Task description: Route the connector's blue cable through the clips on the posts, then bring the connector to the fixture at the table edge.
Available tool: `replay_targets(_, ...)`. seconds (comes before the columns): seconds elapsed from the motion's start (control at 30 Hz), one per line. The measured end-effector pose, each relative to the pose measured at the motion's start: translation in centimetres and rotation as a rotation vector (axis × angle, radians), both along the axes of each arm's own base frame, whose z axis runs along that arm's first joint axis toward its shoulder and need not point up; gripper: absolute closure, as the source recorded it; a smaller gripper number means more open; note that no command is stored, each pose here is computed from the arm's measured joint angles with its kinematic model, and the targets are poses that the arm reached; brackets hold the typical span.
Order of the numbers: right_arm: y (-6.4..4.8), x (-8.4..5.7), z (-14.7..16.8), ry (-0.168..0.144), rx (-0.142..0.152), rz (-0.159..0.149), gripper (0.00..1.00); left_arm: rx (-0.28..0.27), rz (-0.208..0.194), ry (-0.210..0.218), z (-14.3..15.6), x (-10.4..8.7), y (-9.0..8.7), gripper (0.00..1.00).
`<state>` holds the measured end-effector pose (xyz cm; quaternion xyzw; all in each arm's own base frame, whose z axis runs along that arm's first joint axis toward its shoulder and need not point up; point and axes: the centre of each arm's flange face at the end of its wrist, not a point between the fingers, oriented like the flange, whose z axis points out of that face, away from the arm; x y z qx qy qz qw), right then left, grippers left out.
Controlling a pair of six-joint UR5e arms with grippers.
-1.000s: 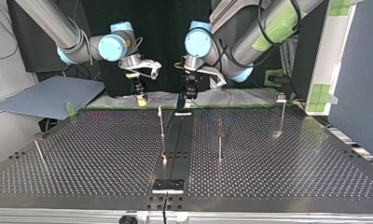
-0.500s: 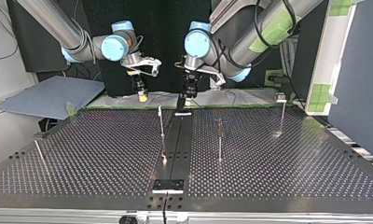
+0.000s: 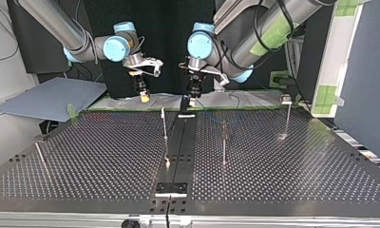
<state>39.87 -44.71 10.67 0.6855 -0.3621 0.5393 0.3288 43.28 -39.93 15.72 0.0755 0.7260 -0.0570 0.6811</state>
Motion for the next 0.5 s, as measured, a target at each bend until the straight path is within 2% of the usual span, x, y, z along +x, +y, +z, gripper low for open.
replay_targets(0.2,-0.2,-0.1,-0.7,0.001,-0.003,0.007,1.00,0.008,0.001,0.015,-1.4,0.0,0.0,0.99)
replay_targets(0.5,-0.5,-0.5,-3.0,0.017,0.012,0.003,1.00,0.005,0.000,0.018,-2.7,0.3,0.0,0.99)
